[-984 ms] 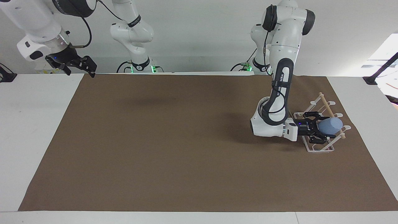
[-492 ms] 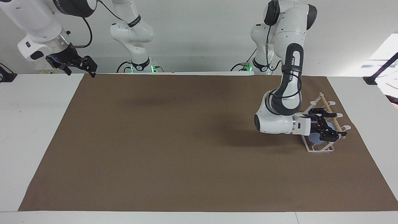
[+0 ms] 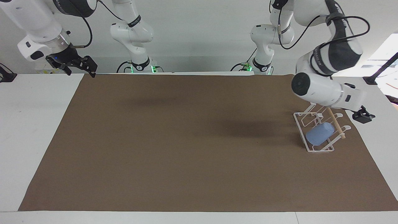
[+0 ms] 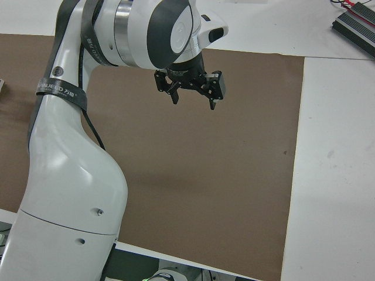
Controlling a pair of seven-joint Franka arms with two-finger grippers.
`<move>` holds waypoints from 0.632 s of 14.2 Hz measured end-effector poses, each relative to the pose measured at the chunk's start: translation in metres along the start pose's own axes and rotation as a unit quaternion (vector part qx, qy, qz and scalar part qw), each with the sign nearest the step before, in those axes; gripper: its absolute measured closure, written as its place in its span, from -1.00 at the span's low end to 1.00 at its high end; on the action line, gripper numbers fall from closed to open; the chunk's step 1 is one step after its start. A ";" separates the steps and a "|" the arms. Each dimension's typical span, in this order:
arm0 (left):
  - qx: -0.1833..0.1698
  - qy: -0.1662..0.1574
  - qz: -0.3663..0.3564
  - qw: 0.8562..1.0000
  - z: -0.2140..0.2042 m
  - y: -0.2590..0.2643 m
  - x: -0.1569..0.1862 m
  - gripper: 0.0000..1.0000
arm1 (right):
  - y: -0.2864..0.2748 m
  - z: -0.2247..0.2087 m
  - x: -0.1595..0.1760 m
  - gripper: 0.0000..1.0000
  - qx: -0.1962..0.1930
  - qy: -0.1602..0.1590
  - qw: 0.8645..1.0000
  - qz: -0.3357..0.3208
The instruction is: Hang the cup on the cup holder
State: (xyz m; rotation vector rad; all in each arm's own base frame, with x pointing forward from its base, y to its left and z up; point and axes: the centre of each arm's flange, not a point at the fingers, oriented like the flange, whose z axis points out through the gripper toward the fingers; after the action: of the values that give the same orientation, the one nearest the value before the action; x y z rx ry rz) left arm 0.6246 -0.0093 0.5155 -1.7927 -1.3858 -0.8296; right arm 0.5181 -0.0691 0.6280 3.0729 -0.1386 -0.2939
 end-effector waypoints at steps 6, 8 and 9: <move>-0.099 -0.240 0.186 0.948 0.029 0.014 -0.021 -1.00 | 0.000 0.000 0.000 -0.99 0.000 0.000 1.000 0.000; -0.145 -0.279 0.248 0.916 0.013 0.017 -0.025 -1.00 | 0.000 0.000 0.000 -0.99 0.000 0.000 1.000 0.000; -0.170 -0.295 0.276 0.899 0.004 0.019 -0.025 -1.00 | 0.000 0.000 0.000 -0.99 0.000 0.000 1.000 0.000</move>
State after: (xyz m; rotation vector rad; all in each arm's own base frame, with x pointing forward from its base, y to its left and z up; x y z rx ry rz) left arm 0.6377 -0.0214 0.4900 -2.6902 -0.9918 -0.2224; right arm 0.5181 -0.0691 0.6280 3.0729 -0.1386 -0.2939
